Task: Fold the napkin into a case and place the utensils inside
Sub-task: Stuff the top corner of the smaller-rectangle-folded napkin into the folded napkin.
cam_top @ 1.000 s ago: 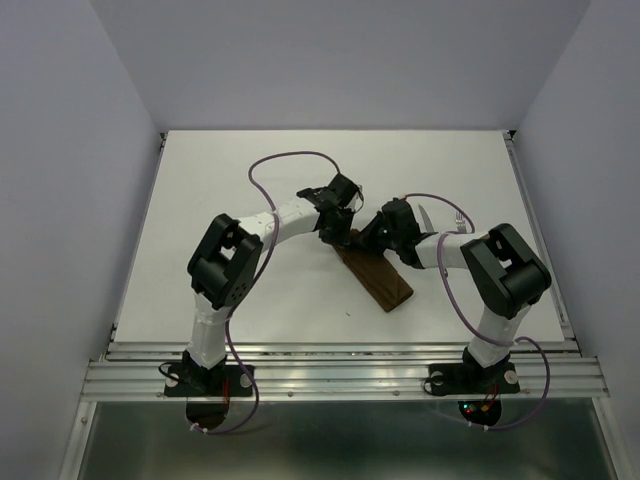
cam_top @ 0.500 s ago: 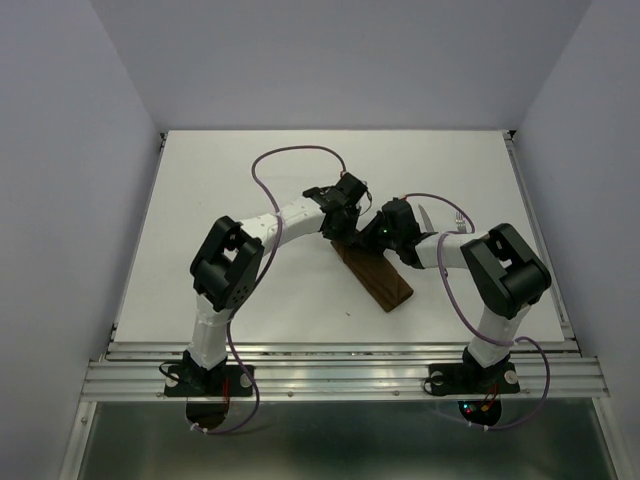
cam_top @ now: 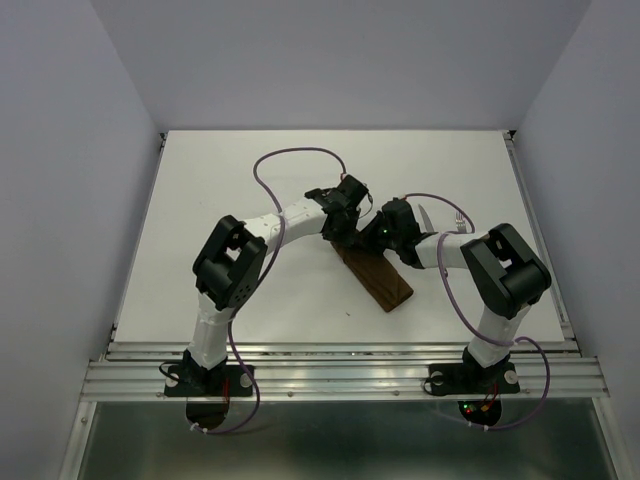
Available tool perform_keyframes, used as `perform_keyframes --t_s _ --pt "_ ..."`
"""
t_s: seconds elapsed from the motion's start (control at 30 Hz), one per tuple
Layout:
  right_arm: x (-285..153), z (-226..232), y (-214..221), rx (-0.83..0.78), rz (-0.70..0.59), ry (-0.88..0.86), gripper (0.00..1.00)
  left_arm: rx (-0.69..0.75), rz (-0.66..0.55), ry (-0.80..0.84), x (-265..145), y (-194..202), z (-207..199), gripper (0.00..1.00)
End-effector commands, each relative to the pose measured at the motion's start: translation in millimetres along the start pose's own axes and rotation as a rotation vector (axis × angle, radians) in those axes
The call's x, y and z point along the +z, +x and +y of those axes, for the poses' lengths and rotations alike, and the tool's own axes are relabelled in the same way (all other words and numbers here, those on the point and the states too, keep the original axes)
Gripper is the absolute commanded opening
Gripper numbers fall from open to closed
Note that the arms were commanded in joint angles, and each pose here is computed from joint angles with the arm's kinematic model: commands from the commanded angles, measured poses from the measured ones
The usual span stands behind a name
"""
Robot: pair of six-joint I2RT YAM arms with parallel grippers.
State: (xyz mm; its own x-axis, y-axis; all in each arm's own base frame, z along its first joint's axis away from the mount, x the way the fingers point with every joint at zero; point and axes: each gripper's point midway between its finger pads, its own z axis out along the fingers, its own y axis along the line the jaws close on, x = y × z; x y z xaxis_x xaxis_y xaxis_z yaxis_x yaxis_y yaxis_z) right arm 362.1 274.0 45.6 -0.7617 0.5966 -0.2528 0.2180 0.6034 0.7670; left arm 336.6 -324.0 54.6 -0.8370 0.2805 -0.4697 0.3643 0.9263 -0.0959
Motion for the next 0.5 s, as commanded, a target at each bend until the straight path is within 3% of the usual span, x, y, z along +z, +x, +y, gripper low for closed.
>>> perform_keyframes --t_s 0.0,0.17,0.47 --pt "-2.0 28.6 -8.1 -0.015 -0.028 -0.083 0.01 0.010 -0.052 0.006 -12.5 -15.1 -5.0 0.37" --pt "-2.1 30.3 -8.7 -0.018 -0.029 -0.088 0.01 0.015 -0.026 0.050 -8.6 -6.9 -13.8 0.31" --pt "-3.9 32.6 -9.1 -0.017 -0.031 -0.095 0.01 0.028 -0.018 -0.004 -0.9 -3.8 -9.5 0.31"
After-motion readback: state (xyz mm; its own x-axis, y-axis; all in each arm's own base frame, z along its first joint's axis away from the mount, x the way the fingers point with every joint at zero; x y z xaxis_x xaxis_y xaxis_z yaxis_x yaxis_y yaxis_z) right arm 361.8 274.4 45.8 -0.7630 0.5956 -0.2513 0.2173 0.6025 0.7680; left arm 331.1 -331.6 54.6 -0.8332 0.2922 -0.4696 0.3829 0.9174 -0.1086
